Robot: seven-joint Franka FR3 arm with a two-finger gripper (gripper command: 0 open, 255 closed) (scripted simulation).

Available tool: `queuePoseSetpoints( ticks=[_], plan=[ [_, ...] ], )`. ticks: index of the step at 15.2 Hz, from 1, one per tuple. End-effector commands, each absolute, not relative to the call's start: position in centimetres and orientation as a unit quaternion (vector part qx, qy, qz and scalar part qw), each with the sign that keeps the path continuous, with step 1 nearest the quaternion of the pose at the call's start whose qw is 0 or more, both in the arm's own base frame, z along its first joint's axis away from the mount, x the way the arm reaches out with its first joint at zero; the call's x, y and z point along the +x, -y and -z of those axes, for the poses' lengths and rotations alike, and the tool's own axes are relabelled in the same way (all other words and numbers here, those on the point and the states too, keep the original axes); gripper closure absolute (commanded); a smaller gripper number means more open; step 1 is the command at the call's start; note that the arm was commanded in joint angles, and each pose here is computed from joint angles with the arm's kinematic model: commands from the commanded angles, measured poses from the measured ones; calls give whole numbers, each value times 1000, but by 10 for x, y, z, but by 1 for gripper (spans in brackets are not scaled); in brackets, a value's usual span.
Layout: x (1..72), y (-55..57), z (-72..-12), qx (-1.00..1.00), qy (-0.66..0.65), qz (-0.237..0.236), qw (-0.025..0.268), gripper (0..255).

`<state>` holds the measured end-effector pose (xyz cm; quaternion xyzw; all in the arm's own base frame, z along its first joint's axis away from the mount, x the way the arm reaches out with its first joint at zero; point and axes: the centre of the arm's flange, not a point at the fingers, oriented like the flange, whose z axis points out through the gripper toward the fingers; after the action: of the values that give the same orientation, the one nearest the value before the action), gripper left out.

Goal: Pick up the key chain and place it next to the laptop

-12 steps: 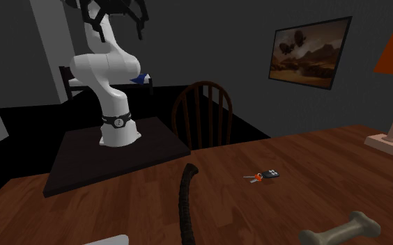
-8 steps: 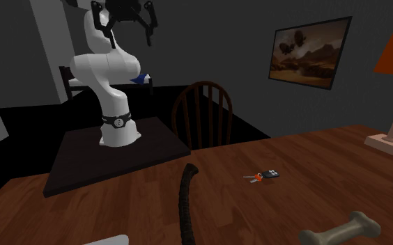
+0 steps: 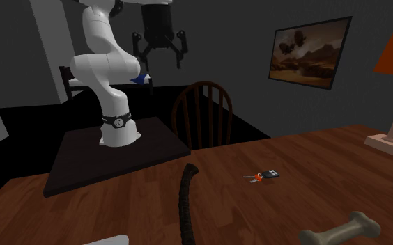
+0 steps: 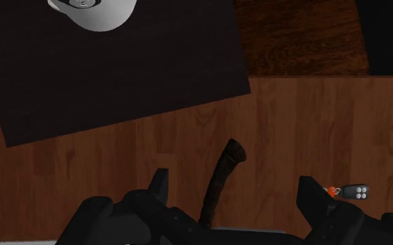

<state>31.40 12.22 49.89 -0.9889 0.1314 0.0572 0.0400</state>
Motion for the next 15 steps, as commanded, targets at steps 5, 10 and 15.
queuePoseSetpoints(
  ticks=[5, 10, 15],
  plan=[
    [331, -184, -449, -983, -175, -46, 34, 0],
    [349, -232, -409, -977, -209, -36, 29, 0],
    [372, -279, -367, -969, -244, -27, 24, 0]
  ],
)
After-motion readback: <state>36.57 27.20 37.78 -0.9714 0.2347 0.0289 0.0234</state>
